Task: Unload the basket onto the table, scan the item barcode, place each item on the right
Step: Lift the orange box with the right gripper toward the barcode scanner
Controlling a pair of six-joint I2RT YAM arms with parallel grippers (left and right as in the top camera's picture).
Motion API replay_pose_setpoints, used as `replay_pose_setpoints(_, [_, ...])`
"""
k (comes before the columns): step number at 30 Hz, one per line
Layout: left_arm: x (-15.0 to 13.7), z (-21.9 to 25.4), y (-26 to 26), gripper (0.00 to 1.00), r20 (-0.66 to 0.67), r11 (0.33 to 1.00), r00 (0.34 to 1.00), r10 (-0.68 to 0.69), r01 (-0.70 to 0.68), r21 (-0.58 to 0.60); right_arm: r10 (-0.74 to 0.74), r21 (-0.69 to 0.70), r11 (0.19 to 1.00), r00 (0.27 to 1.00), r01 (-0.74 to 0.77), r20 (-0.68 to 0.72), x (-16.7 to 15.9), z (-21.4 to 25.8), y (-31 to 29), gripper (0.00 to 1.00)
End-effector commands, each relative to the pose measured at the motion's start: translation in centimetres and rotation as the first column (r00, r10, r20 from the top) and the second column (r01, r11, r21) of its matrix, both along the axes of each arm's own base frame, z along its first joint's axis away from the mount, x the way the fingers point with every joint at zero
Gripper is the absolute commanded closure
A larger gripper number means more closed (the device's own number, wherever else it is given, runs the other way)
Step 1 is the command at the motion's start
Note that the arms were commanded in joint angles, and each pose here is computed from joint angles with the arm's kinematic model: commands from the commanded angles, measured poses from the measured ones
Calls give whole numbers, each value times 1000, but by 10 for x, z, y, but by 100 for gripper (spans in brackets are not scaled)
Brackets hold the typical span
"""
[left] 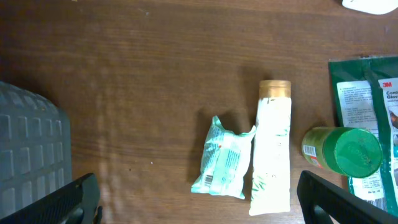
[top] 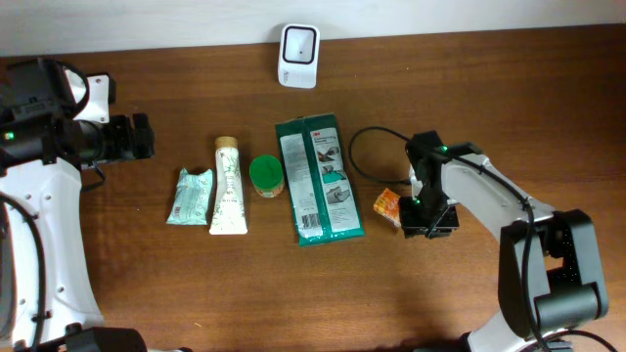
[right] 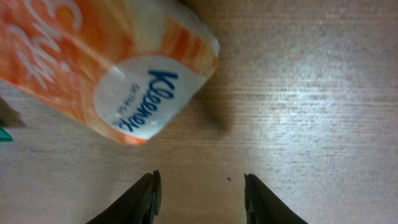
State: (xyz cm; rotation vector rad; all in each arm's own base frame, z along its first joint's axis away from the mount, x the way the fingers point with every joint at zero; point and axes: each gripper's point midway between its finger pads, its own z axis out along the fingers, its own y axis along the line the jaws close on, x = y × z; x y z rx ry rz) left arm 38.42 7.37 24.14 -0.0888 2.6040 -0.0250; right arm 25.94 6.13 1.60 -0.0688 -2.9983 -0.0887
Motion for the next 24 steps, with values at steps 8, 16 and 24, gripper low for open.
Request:
replay_pose_setpoints(8, [0,3,-1,1,12,1000,1000,-22,22,4,-112,134,988,957,78,266,78,22,29,59])
replay_pose_setpoints(16, [0,3,-1,1,12,1000,1000,-22,22,4,-169,348,934,959,82,226,91,21,10,63])
replay_pose_setpoints(24, [0,3,-1,1,12,1000,1000,-22,22,4,-173,366,923,978,120,114,86,-27,15,96])
